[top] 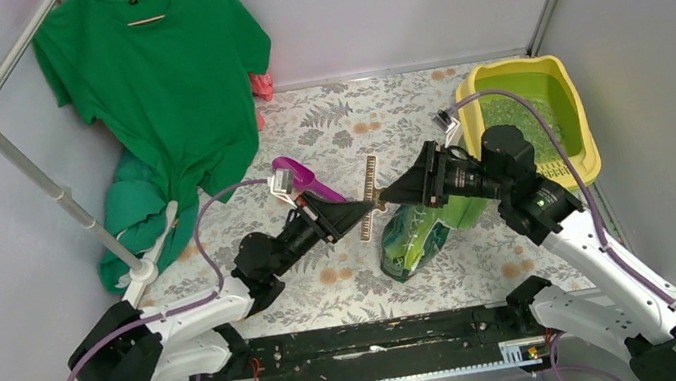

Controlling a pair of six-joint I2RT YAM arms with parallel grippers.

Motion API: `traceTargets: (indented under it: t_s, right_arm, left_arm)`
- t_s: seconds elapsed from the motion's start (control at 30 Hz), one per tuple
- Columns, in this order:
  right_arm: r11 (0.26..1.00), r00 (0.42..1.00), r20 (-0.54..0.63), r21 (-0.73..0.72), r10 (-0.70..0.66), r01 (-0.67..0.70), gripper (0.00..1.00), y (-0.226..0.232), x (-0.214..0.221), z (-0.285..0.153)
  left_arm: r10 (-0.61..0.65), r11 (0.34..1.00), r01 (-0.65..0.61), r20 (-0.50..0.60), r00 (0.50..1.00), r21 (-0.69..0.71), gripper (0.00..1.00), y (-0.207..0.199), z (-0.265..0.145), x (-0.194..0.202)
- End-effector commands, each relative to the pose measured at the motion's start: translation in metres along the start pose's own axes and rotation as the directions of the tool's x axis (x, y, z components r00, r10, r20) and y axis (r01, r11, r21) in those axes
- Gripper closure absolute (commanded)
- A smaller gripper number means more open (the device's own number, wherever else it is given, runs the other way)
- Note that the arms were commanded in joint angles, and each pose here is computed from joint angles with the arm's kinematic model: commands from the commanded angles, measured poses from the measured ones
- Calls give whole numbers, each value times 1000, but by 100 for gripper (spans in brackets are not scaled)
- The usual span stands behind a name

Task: Fill the litter box with clean litter
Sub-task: Adjust the clamp.

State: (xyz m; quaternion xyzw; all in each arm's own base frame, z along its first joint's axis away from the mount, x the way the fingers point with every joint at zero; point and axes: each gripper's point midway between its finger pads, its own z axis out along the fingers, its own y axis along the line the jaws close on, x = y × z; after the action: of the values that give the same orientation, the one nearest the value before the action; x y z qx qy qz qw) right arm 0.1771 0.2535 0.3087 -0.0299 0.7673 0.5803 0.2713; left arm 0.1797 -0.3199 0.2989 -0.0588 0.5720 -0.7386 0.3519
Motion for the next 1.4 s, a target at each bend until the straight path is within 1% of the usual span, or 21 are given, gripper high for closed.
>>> traceTargets:
  t_s: [0.0,0.33,0.5,0.73,0.77,0.8,0.83,0.9,1.0,1.07,1.13,1.37]
  right_arm:
    - [998,1000,-9,-57,-30,29,46,11,1,0]
    - [997,1000,-9,-67,-29,28,49,11,1,1]
    - [997,1000,-11,-68,-28,28,55,11,2,1]
    - [997,1000,-16,-68,-26,25,56,9,4,2]
    - [997,999,-17,-69,-27,26,57,9,4,2]
    - [997,1000,-18,-67,-25,24,62,8,4,2]
    - [998,1000,-14,-64,-27,26,74,8,4,2]
    - [998,1000,-5,-55,-29,29,90,7,3,1]
    - [999,999,-5,-39,-32,32,100,6,3,0]
    - [999,1000,-5,-39,-31,31,100,6,2,0]
    - [999,1000,-4,-37,-30,30,100,6,2,0]
    - [999,999,-1,-19,-45,45,100,12,-3,-3]
  left_arm:
    - [-1,997,0,25,1000,78,92,-18,0,-5]
    - [-16,997,15,16,1000,81,92,-16,1,-1]
    - [-20,997,19,14,1000,81,92,-15,1,0]
    - [-23,997,22,15,1000,74,91,-12,2,2]
    - [-24,997,23,17,1000,74,91,-12,3,1]
    - [-25,997,24,18,1000,73,91,-11,3,2]
    - [-26,997,25,19,999,73,89,-11,3,2]
    - [-27,997,25,22,999,69,81,-10,2,1]
    - [-18,998,16,32,999,60,68,-11,-1,-1]
    - [-1,999,0,36,999,44,61,-11,-2,-2]
    - [9,999,-10,38,999,38,56,-13,-2,-3]
    - [60,998,-61,75,995,6,52,-20,-9,-14]
